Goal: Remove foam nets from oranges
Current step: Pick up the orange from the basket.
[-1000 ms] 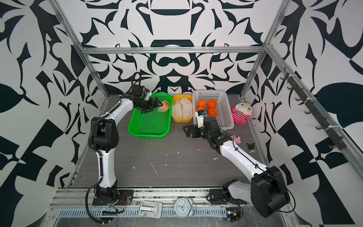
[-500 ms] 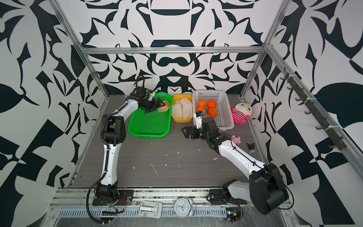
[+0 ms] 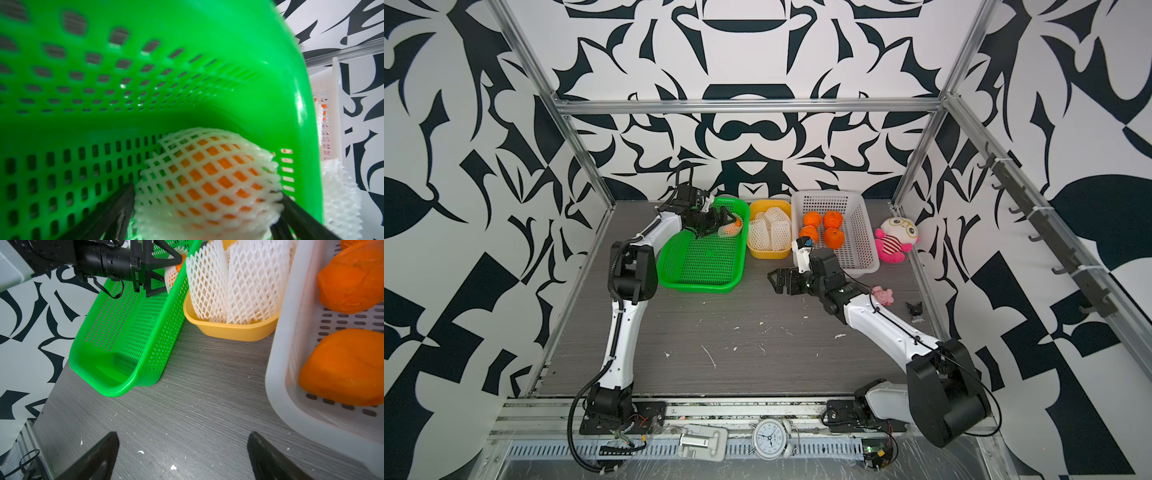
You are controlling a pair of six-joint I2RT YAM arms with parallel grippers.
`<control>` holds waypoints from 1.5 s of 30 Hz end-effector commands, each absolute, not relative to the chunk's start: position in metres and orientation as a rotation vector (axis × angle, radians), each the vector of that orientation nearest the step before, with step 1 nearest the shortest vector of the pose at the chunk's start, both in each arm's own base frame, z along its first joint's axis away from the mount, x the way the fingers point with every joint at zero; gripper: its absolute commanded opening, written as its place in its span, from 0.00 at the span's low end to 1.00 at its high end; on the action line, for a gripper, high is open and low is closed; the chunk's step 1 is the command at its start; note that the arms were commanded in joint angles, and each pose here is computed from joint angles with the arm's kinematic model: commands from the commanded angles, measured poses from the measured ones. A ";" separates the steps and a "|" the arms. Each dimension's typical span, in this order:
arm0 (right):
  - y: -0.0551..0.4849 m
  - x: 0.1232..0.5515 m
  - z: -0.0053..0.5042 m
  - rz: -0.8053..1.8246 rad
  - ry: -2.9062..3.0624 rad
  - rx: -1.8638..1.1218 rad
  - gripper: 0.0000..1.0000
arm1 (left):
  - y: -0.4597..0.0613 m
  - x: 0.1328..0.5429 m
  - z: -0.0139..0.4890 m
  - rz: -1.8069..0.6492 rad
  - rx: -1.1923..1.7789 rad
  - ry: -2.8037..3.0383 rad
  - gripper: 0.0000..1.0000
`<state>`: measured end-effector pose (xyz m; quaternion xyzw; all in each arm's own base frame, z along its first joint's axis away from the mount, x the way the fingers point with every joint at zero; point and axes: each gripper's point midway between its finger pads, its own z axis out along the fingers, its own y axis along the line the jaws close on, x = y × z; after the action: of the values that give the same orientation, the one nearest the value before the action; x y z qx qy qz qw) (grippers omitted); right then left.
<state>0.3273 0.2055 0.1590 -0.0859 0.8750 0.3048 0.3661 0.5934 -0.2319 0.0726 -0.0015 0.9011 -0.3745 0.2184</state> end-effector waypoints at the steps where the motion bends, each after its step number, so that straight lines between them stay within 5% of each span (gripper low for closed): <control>1: 0.210 0.333 0.173 0.799 2.206 -0.229 1.00 | -0.237 0.595 0.070 -1.066 -0.002 2.494 0.95; 15: 0.206 0.330 0.169 0.776 2.220 -0.219 0.99 | -0.240 0.592 0.073 -1.122 -0.006 2.485 0.68; 30: 0.201 0.326 0.201 0.725 2.113 -0.312 1.00 | -0.226 0.580 0.107 -1.184 -0.048 2.445 0.63; 45: 0.261 0.288 0.227 0.672 1.827 -0.824 0.99 | -0.222 0.532 0.181 -1.301 -0.080 2.369 0.61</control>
<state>0.2911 0.2483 0.1982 -0.2807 0.8049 0.2846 0.4386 0.5429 -0.2200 0.1546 -0.0326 0.8685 -0.4471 0.2118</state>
